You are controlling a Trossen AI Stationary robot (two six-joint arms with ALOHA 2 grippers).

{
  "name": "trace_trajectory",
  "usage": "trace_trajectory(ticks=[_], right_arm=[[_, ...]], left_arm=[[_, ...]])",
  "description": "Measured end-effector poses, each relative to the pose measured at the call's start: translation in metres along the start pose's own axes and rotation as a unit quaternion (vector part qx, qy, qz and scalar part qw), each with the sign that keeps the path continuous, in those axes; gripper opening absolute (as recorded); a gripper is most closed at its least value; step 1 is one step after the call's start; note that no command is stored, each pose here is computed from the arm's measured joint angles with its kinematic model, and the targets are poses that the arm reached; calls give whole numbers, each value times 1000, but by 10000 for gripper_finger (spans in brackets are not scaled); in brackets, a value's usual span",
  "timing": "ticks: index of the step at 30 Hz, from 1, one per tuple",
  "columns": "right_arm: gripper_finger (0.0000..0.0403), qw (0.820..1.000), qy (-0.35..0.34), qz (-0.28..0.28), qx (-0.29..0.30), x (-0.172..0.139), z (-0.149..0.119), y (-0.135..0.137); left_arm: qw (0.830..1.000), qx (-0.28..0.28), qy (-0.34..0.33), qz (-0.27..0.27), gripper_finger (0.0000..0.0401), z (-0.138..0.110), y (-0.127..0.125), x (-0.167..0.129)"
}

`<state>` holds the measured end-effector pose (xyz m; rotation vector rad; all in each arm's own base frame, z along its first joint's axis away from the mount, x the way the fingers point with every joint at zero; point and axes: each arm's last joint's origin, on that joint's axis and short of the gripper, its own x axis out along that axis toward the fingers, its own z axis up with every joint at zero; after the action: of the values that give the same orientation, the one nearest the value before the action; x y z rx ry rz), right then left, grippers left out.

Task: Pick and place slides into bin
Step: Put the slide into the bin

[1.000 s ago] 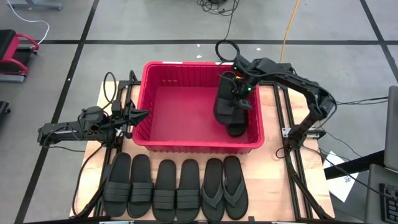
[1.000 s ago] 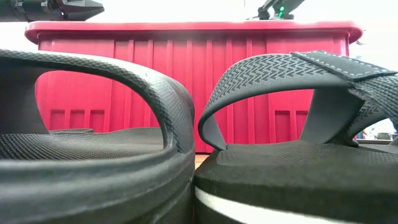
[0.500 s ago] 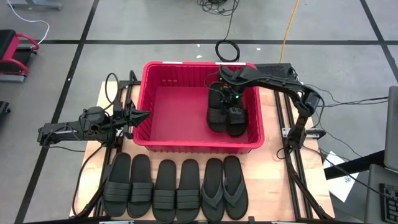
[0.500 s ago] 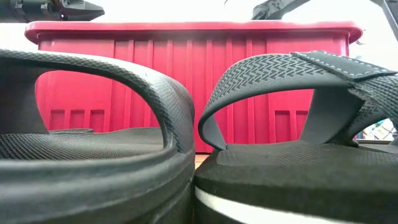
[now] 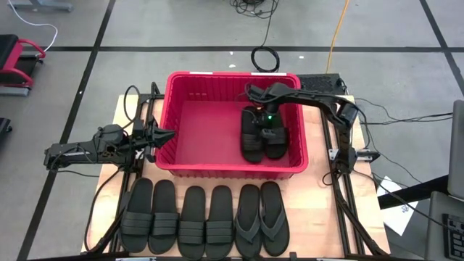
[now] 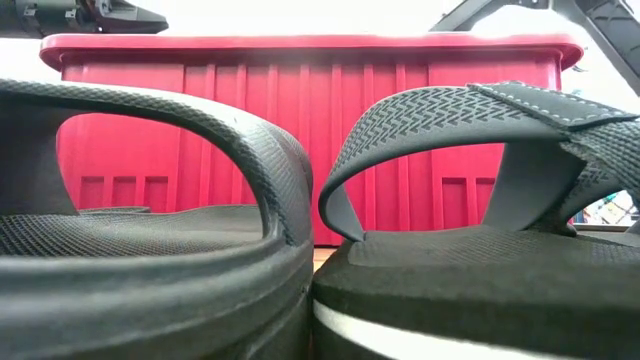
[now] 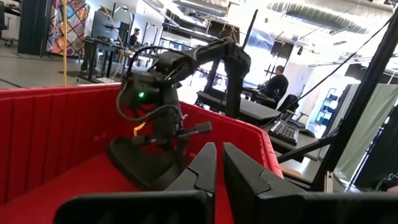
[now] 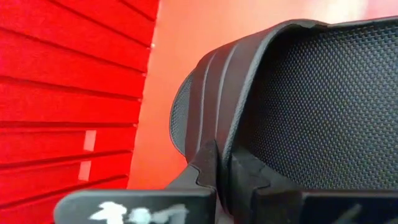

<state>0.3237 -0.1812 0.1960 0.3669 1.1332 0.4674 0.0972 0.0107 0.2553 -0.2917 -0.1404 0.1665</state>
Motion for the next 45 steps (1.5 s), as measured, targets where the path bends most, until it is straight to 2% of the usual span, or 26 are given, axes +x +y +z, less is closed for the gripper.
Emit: trace_trajectory(ticks=[11, 21, 29, 32, 40, 45], right_arm=[[4, 998, 1, 5, 66, -2, -14, -24], [4, 1000, -17, 23, -3, -4, -14, -24], [7, 999, -17, 31, 0, -2, -15, -25], [22, 1000, -8, 21, 0, -2, -15, -25], [104, 1000, 9, 1, 23, -2, -16, -26], [141, 999, 15, -10, 30, 0, -12, -22]], left_arm=[[1000, 2, 1, 1, 24, 0, 0, 0], [1000, 1, 1, 1, 24, 0, 0, 0], [1000, 0, 1, 0, 24, 0, 0, 0], [1000, 0, 1, 0, 24, 0, 0, 0], [1000, -1, 1, 0, 24, 0, 0, 0], [1000, -1, 1, 0, 24, 0, 0, 0]])
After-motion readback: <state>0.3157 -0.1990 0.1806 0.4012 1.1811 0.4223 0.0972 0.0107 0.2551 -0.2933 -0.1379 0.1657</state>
